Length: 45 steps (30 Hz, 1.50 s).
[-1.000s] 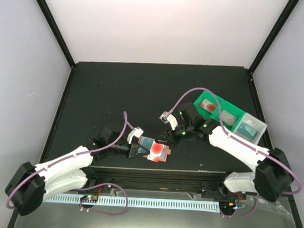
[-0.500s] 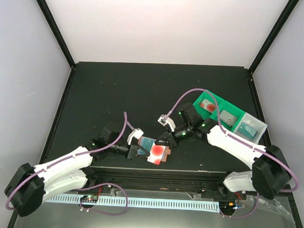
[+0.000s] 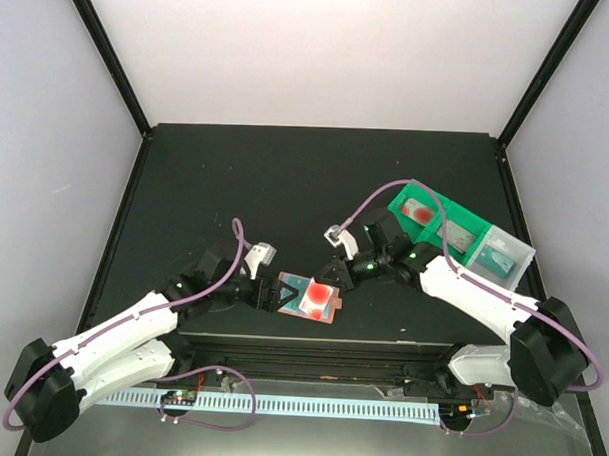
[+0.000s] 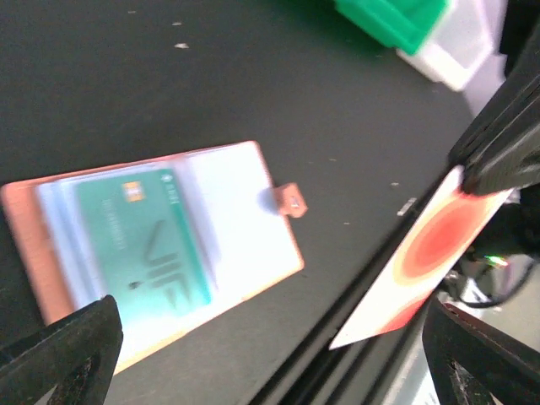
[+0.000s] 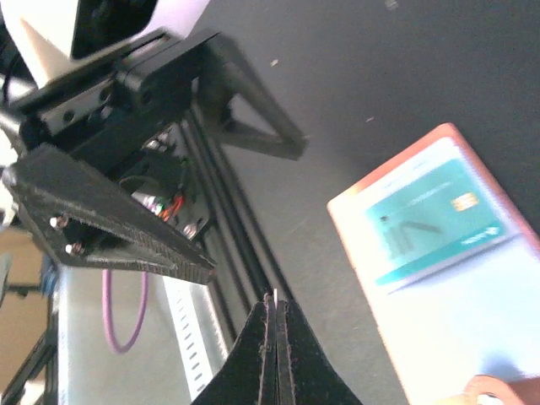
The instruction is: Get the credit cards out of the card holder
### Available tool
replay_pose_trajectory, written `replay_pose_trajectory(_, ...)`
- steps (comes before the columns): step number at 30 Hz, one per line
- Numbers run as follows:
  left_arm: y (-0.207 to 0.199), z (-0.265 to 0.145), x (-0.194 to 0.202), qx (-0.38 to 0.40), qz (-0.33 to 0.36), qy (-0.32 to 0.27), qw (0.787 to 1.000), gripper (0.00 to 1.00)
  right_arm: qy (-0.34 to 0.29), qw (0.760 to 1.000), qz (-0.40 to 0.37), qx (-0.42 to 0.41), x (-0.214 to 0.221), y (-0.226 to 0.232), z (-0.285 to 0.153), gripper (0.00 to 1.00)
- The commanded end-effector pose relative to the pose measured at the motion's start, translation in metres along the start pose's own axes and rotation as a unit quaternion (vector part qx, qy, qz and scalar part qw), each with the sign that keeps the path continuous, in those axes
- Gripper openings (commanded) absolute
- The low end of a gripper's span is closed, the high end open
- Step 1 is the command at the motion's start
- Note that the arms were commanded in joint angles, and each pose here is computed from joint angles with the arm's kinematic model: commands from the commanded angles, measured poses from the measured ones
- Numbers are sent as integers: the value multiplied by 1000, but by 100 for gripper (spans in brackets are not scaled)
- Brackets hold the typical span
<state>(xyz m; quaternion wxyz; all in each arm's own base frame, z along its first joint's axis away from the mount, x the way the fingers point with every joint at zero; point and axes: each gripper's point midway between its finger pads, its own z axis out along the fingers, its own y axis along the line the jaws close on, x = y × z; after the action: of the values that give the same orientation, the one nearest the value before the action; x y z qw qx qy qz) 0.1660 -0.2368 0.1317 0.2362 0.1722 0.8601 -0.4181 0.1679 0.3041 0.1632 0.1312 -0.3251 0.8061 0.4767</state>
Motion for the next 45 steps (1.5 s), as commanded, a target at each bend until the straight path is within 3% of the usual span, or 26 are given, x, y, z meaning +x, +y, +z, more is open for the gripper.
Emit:
replay_pose_trajectory(1, 26, -16, -16, -102, 9, -30, 994, 99, -73, 995, 25, 68, -29, -19, -20, 1)
replay_pose_trajectory(15, 65, -53, -40, -269, 16, -88, 959, 99, -265, 943, 102, 174, -92, -70, -117, 1)
replay_pose_trajectory(26, 82, -38, -46, -375, 36, -45, 925, 99, -357, 893, 144, 231, -133, -111, -197, 1)
replay_pose_trajectory(32, 77, -16, -45, -342, 41, -32, 938, 99, -400, 845, 181, 306, -135, -155, -245, 1)
replay_pose_trajectory(39, 75, 9, -38, -300, 38, -20, 953, 99, -414, 810, 215, 354, -135, -201, -265, 1)
replay_pose_trajectory(45, 63, 31, -34, -229, 40, 0, 973, 99, -449, 752, 232, 423, -118, -236, -282, 1)
